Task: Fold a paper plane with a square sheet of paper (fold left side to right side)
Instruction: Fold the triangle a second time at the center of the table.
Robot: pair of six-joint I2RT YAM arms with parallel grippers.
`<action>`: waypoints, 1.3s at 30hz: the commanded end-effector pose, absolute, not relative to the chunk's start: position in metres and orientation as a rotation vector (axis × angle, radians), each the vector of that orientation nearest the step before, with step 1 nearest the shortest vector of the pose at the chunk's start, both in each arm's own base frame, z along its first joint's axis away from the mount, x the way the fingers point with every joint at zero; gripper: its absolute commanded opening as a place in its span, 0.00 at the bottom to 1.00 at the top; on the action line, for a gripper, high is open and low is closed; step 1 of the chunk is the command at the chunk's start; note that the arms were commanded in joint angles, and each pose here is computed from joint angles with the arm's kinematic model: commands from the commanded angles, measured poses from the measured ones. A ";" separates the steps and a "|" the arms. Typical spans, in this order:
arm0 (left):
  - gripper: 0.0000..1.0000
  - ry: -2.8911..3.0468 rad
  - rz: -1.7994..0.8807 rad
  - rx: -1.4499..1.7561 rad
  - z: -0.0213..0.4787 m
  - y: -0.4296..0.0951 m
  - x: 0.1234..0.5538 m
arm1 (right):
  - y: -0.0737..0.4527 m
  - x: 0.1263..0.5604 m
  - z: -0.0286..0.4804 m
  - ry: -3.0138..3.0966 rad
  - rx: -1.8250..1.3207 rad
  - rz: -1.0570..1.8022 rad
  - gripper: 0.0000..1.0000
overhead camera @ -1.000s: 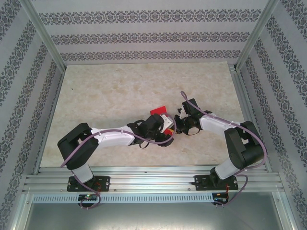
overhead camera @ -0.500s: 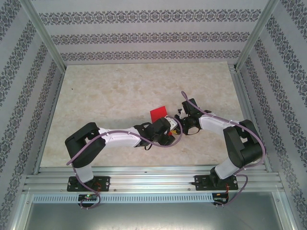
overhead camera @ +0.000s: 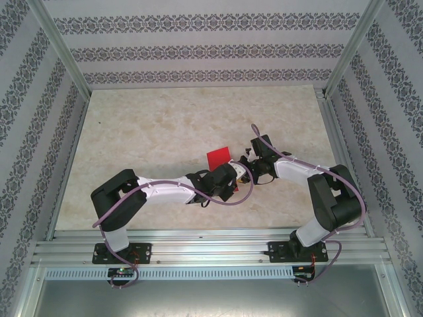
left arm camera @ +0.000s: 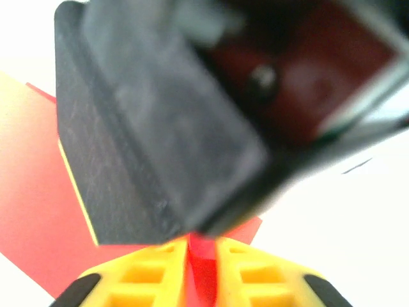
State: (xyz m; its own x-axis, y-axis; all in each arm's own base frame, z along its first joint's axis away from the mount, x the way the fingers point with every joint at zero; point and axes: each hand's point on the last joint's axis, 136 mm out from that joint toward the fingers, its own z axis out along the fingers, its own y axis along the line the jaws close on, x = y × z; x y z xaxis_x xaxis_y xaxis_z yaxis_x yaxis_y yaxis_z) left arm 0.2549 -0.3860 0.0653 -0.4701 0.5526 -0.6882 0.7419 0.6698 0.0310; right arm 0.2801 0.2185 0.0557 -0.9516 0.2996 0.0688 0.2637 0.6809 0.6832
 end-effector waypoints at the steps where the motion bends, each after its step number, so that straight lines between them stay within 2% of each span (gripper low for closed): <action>1: 0.12 2.206 -0.376 1.036 0.059 -0.382 0.244 | 0.218 0.292 0.072 2.776 0.449 1.163 0.21; 5: 0.00 2.216 -0.445 1.041 0.061 -0.383 0.242 | 0.216 0.292 0.074 2.768 0.435 1.159 0.25; 15: 0.00 2.285 -0.740 0.903 0.069 -0.367 0.253 | 0.195 0.294 0.092 2.679 0.355 1.089 0.48; 19: 0.00 2.300 -0.881 0.828 0.073 -0.361 0.261 | 0.189 0.289 0.093 2.661 0.304 1.059 0.50; 28: 0.01 2.306 -1.007 0.717 0.080 -0.351 0.280 | 0.207 0.267 0.073 2.672 0.211 1.146 0.41; 39: 0.05 2.347 -1.033 0.623 0.078 -0.336 0.298 | 0.233 0.257 0.047 2.700 0.218 1.156 0.17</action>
